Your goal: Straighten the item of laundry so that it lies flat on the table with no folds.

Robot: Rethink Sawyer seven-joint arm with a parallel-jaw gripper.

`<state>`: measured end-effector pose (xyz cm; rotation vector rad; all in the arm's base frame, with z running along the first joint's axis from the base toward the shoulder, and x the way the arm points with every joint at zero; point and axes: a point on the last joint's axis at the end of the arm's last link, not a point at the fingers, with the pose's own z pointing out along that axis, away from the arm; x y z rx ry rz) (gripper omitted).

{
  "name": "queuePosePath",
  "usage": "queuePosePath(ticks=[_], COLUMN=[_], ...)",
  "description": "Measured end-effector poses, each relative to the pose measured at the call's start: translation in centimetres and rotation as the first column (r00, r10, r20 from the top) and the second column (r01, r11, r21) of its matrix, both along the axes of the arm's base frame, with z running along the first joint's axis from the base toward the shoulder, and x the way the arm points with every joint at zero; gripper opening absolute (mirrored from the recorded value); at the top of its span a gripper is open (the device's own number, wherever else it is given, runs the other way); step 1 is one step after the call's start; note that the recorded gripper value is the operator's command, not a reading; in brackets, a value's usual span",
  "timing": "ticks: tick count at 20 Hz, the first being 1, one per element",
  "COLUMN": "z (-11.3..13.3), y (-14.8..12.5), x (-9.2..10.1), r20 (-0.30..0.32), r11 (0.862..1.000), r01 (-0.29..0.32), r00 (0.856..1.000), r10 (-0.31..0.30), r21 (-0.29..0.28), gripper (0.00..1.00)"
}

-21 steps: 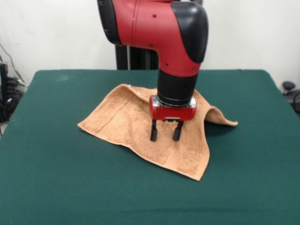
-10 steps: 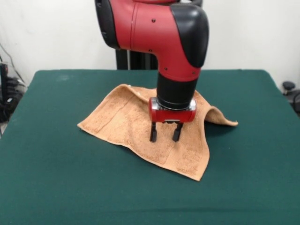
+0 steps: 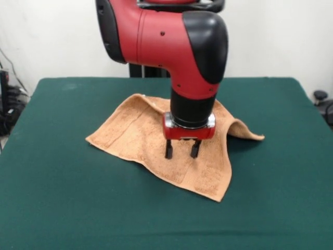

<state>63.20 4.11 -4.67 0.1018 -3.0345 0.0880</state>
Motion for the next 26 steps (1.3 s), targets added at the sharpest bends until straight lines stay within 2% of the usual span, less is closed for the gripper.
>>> queuePosePath(ticks=[15,26], z=[0.0,0.2], y=[-1.7,-3.6], x=[1.9,3.2], r20=[-0.081,-0.057], r11=[0.996,0.995], r01=[0.06,0.082], r00=[0.995,0.995], r10=[-0.055,-0.079], r21=[0.063,0.061], gripper=[1.0,1.0])
